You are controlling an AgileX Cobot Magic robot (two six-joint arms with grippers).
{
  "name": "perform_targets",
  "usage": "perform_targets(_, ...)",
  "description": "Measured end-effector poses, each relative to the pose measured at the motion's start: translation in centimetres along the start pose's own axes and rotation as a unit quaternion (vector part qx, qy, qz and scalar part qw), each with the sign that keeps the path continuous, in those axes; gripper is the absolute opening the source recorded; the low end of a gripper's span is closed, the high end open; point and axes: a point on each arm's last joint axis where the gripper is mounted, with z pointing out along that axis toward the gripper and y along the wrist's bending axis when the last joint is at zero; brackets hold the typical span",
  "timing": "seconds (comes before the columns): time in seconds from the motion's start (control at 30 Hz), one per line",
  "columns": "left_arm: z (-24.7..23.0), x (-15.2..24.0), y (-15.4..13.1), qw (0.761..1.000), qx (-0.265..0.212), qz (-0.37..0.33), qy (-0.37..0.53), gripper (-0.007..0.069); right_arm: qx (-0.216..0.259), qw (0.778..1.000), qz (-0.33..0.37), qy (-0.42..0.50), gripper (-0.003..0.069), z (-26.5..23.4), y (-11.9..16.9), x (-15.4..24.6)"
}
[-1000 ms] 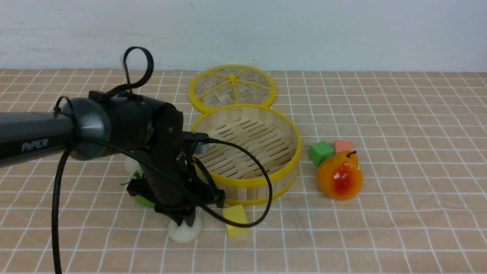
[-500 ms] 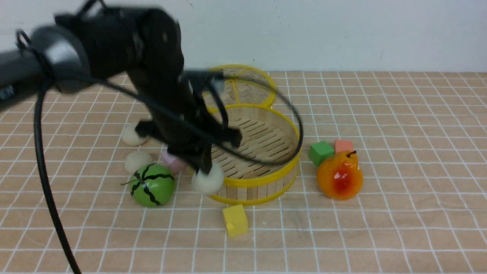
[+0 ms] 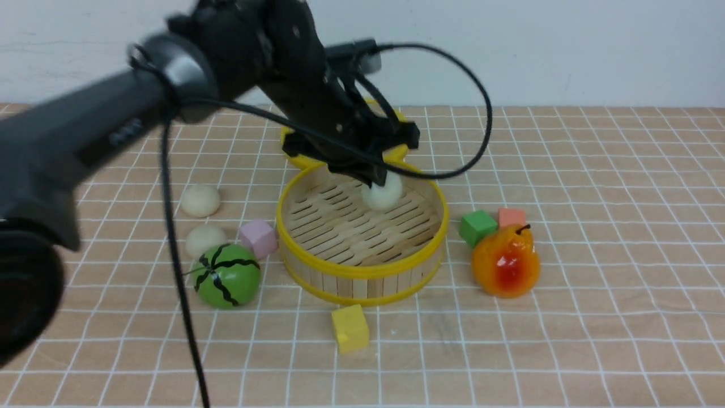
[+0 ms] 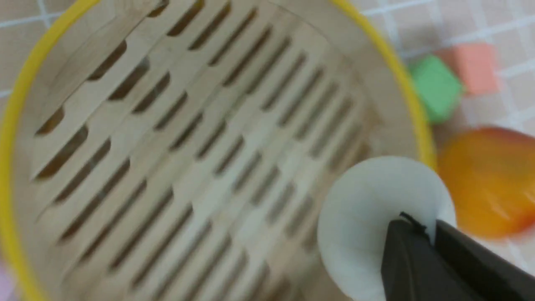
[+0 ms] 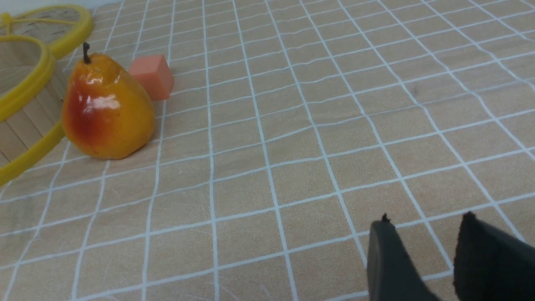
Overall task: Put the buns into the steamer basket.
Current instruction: Use the left arm to put the steamed stuffed bun into the steamer, then use the left arm to grab a steamed stuffed bun
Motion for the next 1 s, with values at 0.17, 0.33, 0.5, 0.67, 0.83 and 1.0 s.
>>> perform_targets(0.17, 5.6, 1.2, 1.7, 1.000, -0.012, -0.023, 0.015, 0.0041, 0.000, 1.000, 0.000, 0.000, 0.0241, 0.0, 0.0, 0.0)
perform_targets(0.33, 5.6, 1.1, 1.6, 0.998, -0.012, -0.060, 0.016, 0.0160, 0.000, 1.000, 0.000, 0.000, 0.0241, 0.0, 0.0, 0.0)
perform_targets(0.5, 3.5, 0.0, 0.6, 0.998, -0.007, -0.055, 0.040, 0.0349, 0.000, 1.000, 0.000, 0.000, 0.0241, 0.0, 0.0, 0.0)
perform_targets(0.67, -1.7, -2.1, -1.1, 0.999, -0.005, -0.027, 0.035, 0.0461, 0.000, 1.000, 0.000, 0.000, 0.0241, 0.0, 0.0, 0.0)
perform_targets(0.83, -11.9, -3.8, -1.7, 0.997, -0.066, 0.020, -0.046, 0.0484, 0.000, 1.000, 0.000, 0.000, 0.0241, 0.0, 0.0, 0.0)
perform_targets(1.0, -21.4, -4.0, 1.9, 0.984, -0.119, -0.014, -0.130, 0.0483, 0.000, 1.000, 0.000, 0.000, 0.0241, 0.0, 0.0, 0.0)
